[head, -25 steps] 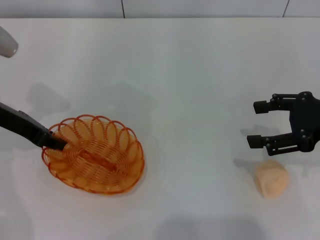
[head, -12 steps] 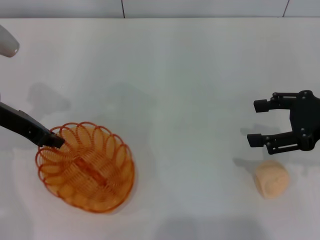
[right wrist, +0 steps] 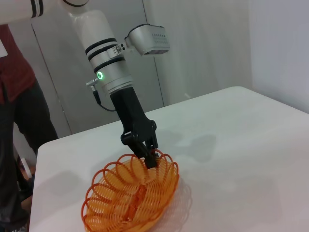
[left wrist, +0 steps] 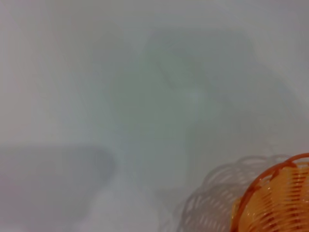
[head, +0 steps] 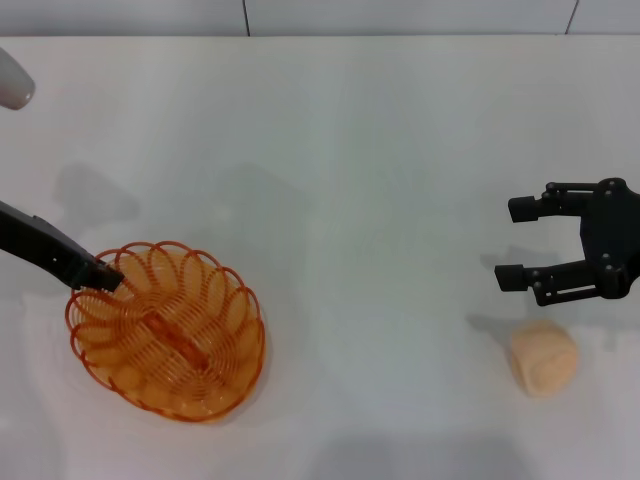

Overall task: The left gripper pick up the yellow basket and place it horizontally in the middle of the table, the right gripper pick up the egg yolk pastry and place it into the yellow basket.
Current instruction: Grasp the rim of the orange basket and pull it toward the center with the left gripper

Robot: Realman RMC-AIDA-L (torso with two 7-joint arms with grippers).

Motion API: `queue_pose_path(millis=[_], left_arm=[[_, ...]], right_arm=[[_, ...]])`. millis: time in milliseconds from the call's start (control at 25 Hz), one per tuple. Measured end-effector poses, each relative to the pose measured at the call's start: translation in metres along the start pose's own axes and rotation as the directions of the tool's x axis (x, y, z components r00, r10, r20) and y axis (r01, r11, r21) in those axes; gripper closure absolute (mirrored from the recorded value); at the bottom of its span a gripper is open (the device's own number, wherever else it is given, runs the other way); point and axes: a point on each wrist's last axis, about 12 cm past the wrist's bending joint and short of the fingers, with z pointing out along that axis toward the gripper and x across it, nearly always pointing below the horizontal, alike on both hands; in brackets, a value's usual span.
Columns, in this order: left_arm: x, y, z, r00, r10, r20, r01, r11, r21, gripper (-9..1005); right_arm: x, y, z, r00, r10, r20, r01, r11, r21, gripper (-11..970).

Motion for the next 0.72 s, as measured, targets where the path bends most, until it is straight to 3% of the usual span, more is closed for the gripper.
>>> queue_pose_path(millis=[400,720], left_arm=[[-0.008,-0.001,-0.002,0.998,-0.003,0.055,0.002,1.000,0.002,898],[-0.019,-0.002,-0.005,0.991,-0.094,0.098,0.093,0.996,0.012,904]], right_arm=[[0.000,-0.001,0.000,1.000,0.001,0.001,-0.001,1.000,0.006,102],[0.000,-0.001,0.000,1.000,0.007,0.004,-0.007,1.000,0.006,104]])
